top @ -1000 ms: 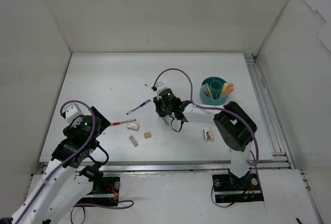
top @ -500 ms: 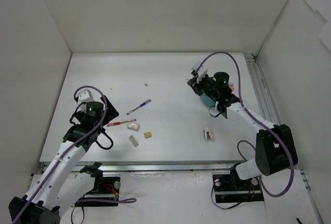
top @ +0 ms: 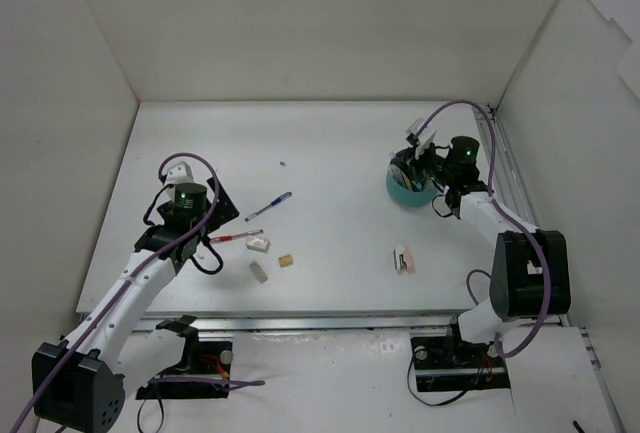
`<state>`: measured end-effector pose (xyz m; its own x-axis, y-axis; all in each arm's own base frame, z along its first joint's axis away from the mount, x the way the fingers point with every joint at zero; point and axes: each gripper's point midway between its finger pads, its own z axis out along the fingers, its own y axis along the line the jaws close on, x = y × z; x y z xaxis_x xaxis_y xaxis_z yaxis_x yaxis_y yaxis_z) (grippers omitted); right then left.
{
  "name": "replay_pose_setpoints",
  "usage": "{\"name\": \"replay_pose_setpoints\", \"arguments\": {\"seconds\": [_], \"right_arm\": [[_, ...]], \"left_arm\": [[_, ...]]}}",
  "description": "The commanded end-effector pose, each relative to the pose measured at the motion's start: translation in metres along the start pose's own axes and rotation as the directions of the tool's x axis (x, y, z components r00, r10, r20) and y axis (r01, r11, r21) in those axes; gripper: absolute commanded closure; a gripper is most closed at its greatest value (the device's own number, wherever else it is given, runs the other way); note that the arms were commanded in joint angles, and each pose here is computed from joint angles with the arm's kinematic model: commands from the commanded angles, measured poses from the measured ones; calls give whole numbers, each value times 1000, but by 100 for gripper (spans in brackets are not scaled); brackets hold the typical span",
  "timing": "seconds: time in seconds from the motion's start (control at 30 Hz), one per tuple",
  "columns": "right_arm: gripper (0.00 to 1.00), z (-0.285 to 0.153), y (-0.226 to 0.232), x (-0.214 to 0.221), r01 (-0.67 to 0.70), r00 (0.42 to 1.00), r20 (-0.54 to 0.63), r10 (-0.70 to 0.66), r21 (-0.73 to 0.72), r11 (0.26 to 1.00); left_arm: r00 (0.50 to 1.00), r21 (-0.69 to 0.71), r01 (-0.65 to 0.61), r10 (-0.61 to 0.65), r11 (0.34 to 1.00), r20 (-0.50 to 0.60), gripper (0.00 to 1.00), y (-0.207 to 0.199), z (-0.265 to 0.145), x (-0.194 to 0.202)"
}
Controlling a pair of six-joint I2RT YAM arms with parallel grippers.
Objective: Sort the stationery into containers
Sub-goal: Place the pen in the storage box.
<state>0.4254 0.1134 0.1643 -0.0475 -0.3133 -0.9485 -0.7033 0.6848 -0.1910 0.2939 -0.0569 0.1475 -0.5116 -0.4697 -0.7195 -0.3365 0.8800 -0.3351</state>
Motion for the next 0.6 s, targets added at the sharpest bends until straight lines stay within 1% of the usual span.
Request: {"name": "replay_pose_setpoints", "arguments": {"seconds": [0.0,0.07,0.33,0.43,0.5,0.57], "right_arm": [[95,6,-10,-27,47,994,97,-44,-25,999],[93,9,-12,-26,33,995,100,-30,-25,999],[89,14,-15,-29,32,991,126,-32,-3,999],[81,14,-16,-28,24,992,122,-25,4,1000],[80,11,-16,-28,22,993,120,-24,18,1000],[76,7,-15,-26,19,993,116,-23,32,999]], "left_arm": [[995,90,22,-30,996,92,0,-26,-7,-35],[995,93,21,-30,995,93,0,-26,-8,-36],[994,101,26,-36,995,105,0,-26,-9,-36],[994,105,20,-31,994,101,0,-27,-9,-36],[994,104,22,-33,994,102,0,-27,-9,-36],[994,104,19,-30,994,103,0,-27,-9,-36]]}}
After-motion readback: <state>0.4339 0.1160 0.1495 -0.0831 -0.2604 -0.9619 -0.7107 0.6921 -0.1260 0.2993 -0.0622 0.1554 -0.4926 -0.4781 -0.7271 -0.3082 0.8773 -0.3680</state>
